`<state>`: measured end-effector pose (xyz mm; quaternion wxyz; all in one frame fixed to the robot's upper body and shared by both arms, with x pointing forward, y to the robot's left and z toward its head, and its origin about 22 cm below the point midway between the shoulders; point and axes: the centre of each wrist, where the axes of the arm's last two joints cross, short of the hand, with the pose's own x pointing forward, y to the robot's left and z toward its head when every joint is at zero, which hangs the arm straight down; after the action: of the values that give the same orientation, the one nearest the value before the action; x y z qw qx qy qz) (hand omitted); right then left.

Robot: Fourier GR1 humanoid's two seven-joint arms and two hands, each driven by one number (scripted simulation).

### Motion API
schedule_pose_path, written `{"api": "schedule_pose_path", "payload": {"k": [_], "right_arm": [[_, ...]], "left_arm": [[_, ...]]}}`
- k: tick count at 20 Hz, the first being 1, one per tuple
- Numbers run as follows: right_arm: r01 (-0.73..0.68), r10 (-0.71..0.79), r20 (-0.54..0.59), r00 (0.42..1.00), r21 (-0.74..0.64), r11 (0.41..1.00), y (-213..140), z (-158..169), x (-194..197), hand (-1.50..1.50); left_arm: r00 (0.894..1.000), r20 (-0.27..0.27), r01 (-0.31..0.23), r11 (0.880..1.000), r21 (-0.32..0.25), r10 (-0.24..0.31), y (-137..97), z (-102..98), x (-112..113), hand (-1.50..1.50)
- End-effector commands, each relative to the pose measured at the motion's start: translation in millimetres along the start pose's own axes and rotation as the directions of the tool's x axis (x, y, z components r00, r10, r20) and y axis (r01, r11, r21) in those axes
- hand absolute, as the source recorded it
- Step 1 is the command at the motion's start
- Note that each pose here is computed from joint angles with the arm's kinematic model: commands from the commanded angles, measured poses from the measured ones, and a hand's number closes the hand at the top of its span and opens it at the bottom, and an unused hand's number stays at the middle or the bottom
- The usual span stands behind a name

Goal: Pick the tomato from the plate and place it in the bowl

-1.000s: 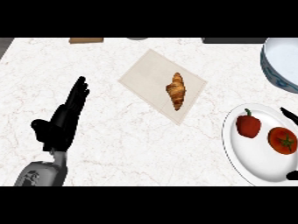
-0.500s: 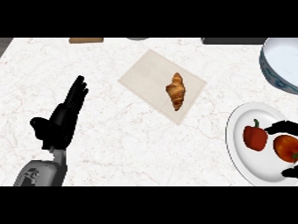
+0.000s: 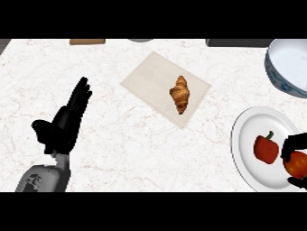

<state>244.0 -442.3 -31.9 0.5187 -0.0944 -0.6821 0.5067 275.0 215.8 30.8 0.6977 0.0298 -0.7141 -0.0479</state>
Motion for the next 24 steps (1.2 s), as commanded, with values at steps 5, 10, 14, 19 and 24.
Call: {"api": "schedule_pose_path", "payload": {"k": [5, 10, 14, 19, 24], "right_arm": [[0.271, -0.328, -0.135, 0.935, -0.324, 0.907, 39, -83, 16, 1.5], [0.333, -0.496, -0.104, 0.862, -0.621, 0.709, 18, -168, 55, 1.5], [0.173, -0.334, -0.073, 0.94, -0.742, 0.647, -33, -228, 121, 1.5], [0.016, -0.223, -0.149, 0.963, -0.8, 0.6, -58, -241, 178, 1.5], [-0.146, -0.196, -0.315, 0.929, -0.797, 0.587, -114, -246, 227, 1.5]], "left_arm": [[1.0, 0.001, -0.002, 1.0, -0.025, 0.002, -4, 1, -2, 0.0], [1.0, -0.017, 0.0, 0.999, -0.035, 0.0, -5, 0, -3, 0.0], [1.0, -0.008, 0.006, 1.0, -0.008, -0.006, -4, 1, 1, 0.0], [1.0, -0.025, 0.019, 1.0, 0.014, -0.019, 6, 7, -19, 0.0], [1.0, -0.007, 0.012, 1.0, 0.024, -0.011, 1, 4, -16, 0.0]]}}
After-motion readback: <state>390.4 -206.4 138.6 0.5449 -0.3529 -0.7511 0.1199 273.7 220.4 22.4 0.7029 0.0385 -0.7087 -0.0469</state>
